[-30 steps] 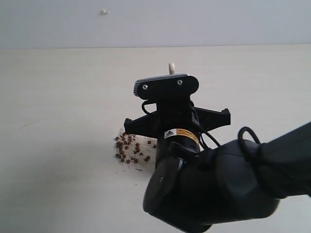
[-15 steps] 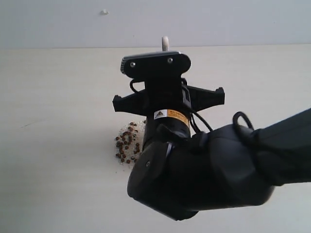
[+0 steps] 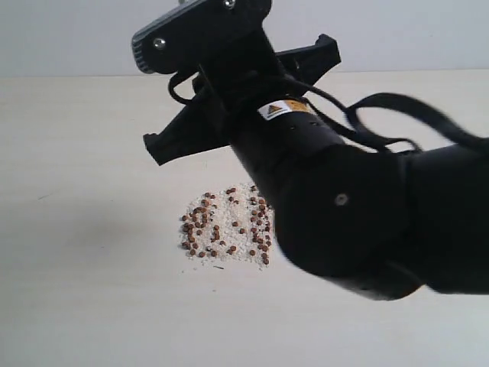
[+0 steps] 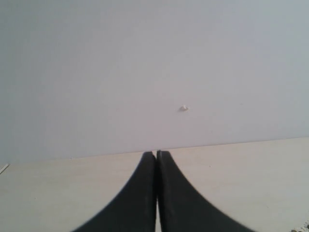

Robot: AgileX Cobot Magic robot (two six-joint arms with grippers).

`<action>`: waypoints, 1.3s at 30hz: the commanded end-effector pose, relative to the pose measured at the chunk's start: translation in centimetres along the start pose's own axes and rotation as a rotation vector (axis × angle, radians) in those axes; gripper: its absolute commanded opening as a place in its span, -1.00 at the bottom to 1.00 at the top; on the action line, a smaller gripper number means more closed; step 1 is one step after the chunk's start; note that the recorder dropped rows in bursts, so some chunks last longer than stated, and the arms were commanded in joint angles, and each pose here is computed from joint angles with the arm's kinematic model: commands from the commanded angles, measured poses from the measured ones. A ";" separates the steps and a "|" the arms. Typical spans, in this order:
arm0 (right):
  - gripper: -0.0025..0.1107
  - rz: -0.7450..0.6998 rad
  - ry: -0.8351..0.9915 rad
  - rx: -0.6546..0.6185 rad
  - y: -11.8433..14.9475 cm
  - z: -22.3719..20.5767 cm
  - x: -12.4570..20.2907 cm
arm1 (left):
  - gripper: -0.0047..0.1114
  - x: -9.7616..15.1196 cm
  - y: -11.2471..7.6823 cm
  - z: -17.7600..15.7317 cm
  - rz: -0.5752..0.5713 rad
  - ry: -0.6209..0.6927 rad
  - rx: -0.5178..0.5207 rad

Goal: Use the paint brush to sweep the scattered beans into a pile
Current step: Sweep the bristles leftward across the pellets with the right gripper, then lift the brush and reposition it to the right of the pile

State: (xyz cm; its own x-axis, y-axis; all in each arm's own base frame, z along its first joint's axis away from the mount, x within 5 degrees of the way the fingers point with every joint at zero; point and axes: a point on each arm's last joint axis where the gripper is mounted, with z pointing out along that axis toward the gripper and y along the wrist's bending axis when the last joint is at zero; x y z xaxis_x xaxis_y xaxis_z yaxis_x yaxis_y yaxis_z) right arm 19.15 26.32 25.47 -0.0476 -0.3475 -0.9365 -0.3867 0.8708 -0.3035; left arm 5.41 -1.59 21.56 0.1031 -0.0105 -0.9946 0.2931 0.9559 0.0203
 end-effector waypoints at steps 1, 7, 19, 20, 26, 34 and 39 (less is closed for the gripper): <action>-0.96 -0.048 -0.027 -0.105 -3.6 -1.2 0.6 | -0.92 0.1 0.0 0.0 -0.004 -0.003 -0.003; -0.96 -0.097 0.012 -0.314 -8.4 -2.4 1.1 | -0.92 0.1 0.0 0.0 -0.004 -0.003 -0.003; -0.96 -0.235 -0.081 -0.327 -10.9 -1.0 1.6 | -0.92 0.1 0.0 0.0 -0.004 -0.003 -0.003; -0.96 -0.258 -0.081 -0.327 -11.0 -0.8 1.9 | -0.92 0.1 0.0 0.0 -0.004 -0.003 -0.003; -0.96 -0.248 -0.076 -0.273 -12.9 0.9 3.3 | -0.92 0.1 0.0 0.0 -0.004 -0.003 -0.003; -0.96 -0.204 -0.132 -0.251 -16.2 2.7 4.4 | -0.92 0.1 0.0 0.0 -0.004 -0.003 -0.003; -0.96 -0.118 -0.128 -0.315 -18.9 4.3 5.1 | -0.92 0.1 0.0 0.0 -0.004 -0.003 -0.003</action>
State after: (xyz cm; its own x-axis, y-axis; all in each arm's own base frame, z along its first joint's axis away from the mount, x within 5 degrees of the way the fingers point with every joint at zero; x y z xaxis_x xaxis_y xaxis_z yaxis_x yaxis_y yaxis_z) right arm 29.30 10.23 25.54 0.1146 -0.4305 -0.8953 -0.5982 0.6896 -0.4082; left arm 5.41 -1.59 21.56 0.1031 -0.0105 -0.9946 0.2931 0.9559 0.0203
